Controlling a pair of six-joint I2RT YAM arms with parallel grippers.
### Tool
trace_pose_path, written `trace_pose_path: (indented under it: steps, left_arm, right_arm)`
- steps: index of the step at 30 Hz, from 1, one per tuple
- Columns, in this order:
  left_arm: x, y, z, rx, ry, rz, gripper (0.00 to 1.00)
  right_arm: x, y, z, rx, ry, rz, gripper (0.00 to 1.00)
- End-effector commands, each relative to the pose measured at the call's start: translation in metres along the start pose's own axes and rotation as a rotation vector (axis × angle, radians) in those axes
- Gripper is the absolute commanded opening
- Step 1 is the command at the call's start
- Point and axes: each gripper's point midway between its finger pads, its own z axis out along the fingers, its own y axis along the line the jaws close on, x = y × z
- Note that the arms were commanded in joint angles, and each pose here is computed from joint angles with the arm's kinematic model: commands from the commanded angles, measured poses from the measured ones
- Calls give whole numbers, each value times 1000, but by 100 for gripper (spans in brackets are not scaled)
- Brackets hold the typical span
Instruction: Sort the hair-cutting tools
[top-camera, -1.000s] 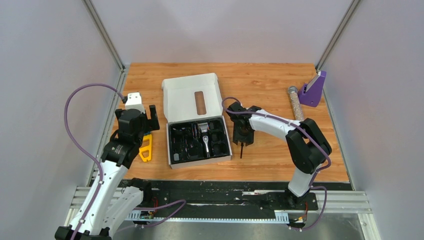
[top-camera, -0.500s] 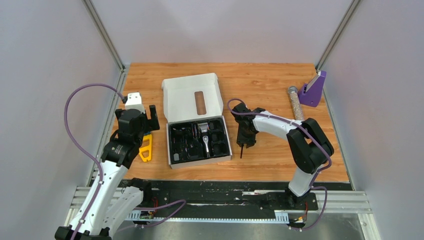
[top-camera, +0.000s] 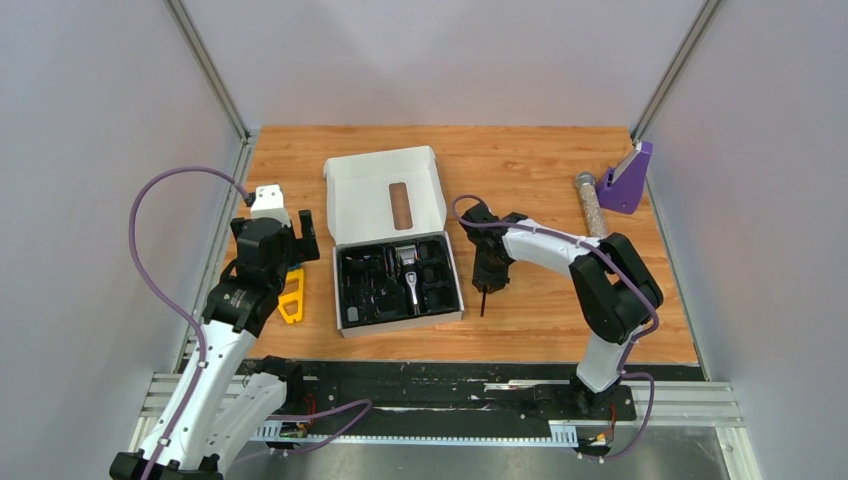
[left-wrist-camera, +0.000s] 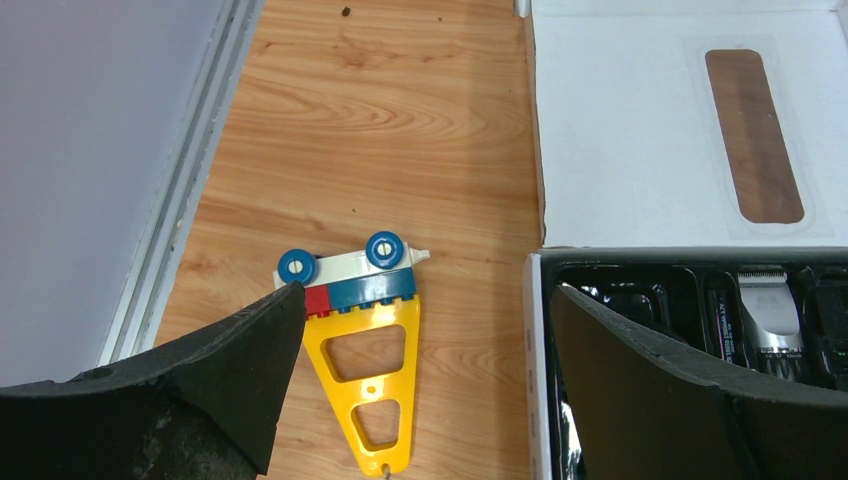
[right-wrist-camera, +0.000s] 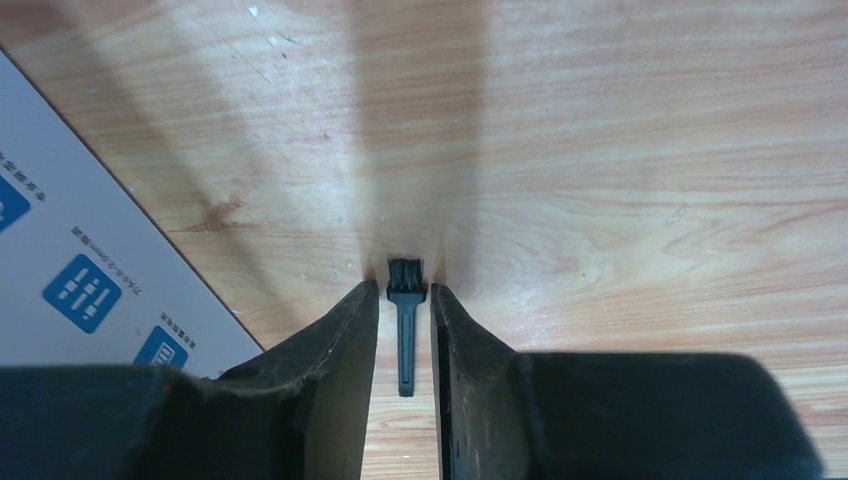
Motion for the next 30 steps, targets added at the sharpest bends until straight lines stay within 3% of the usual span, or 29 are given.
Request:
trace_pose_path:
  steps: [1, 11, 21, 26, 30]
  left_arm:
    - [-14, 0, 0, -1, -46, -16, 100]
    - [-13, 0, 1, -1, -44, -14, 100]
    - [-15, -8, 2, 44, -52, -16, 100]
    - [-20, -45, -1, 235, -61, -70, 100]
    - [-17, -81, -3, 402, 4, -158, 100]
  right_arm:
    - [-6, -8, 30, 70, -31, -13, 25]
    - [-4, -13, 30, 82, -31, -22, 16]
    - [-22, -1, -5, -26, -125, -72, 12]
    - [-26, 6, -18, -79, -150, -82, 11]
    - [-29, 8, -27, -110, -179, -80, 10]
